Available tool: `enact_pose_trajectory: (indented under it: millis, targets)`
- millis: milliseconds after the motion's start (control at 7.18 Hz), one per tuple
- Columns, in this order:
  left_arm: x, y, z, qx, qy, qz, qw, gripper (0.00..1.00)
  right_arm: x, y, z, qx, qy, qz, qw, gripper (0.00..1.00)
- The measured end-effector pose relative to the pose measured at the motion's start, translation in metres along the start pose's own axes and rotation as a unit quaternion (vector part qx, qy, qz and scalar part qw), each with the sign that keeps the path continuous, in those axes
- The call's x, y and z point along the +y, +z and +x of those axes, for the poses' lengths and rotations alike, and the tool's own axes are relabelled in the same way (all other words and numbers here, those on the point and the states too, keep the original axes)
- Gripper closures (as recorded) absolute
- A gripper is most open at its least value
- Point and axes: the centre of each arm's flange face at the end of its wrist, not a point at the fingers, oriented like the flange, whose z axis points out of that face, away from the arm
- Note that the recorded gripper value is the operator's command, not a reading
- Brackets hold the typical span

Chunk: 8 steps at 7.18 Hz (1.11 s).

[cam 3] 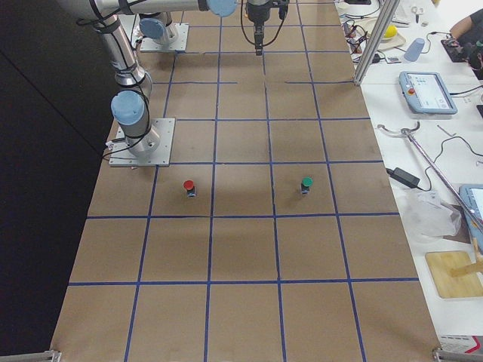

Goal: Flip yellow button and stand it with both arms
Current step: 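Move the left gripper down over the yellow button lying on its side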

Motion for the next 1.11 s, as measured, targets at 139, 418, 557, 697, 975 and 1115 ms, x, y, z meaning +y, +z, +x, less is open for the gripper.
enact_pose_trajectory:
  millis: [139, 418, 557, 697, 975, 1115]
  targets:
    - [-0.001, -0.001, -0.001, -0.001, -0.005, 0.001, 1.0, 0.01, 0.0, 0.0, 0.0, 0.0, 0.001, -0.001, 1.0, 0.0]
    - [-0.004, 0.011, -0.016, -0.003, 0.015, -0.012, 0.9998, 0.01, 0.001, 0.003, 0.001, 0.001, 0.001, -0.005, 1.0, 0.0]
    - [-0.015, 0.025, -0.042, -0.001, 0.032, -0.026, 0.9992, 0.01, 0.001, 0.004, 0.002, 0.001, 0.001, -0.007, 1.0, 0.0]
    - [-0.024, 0.037, -0.078, 0.004, 0.047, -0.038, 0.9982, 0.01, 0.001, 0.005, 0.002, 0.002, 0.001, -0.008, 1.0, 0.0]
    - [-0.033, 0.064, -0.144, 0.021, 0.097, -0.061, 0.9932, 0.01, 0.002, 0.006, 0.003, 0.004, 0.001, -0.009, 1.0, 0.0]
    - [-0.034, 0.083, -0.166, 0.027, 0.121, -0.067, 0.99, 0.01, 0.002, 0.007, 0.003, 0.005, 0.0, -0.01, 0.9999, 0.0]
